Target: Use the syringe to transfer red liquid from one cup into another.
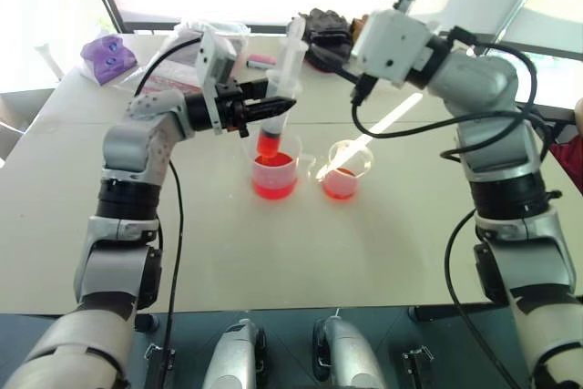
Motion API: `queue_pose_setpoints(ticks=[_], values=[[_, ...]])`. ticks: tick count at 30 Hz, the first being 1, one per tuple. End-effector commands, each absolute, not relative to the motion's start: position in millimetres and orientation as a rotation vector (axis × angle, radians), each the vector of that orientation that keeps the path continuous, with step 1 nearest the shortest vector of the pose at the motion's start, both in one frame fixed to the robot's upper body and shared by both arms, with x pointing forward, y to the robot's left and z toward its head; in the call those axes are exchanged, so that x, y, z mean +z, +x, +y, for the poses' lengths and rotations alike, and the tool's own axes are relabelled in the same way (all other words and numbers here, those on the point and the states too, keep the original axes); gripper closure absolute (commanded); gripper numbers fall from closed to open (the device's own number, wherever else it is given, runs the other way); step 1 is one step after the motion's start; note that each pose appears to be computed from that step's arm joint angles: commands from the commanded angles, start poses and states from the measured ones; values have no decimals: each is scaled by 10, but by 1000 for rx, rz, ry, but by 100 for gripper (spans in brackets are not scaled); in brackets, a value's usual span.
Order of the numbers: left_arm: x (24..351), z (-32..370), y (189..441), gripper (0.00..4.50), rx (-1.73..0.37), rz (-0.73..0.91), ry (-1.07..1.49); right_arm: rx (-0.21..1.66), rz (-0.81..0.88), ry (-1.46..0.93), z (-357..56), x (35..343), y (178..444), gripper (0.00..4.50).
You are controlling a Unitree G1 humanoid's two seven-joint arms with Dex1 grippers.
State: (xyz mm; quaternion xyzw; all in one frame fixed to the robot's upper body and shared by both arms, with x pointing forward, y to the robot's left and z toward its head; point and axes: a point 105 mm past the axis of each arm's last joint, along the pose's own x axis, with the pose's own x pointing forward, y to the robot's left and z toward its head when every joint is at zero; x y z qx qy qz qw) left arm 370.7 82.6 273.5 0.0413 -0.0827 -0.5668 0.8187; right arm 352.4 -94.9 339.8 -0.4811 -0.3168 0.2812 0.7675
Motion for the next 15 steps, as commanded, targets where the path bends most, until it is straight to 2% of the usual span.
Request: queue_pose_setpoints(ticks=[1,11,15], values=[[3105,860,3693,290,-1203,-297,78,555,-735,-1045,-1125,3584,3338,34],[3570,519,3649,290,-1322,-415,-8,346,-641,-987,-1743,3716,3241,34],[3680,152,3537,290,-1443,-452,-75,243,-588,-1021,-1991,3711,3252,34]])
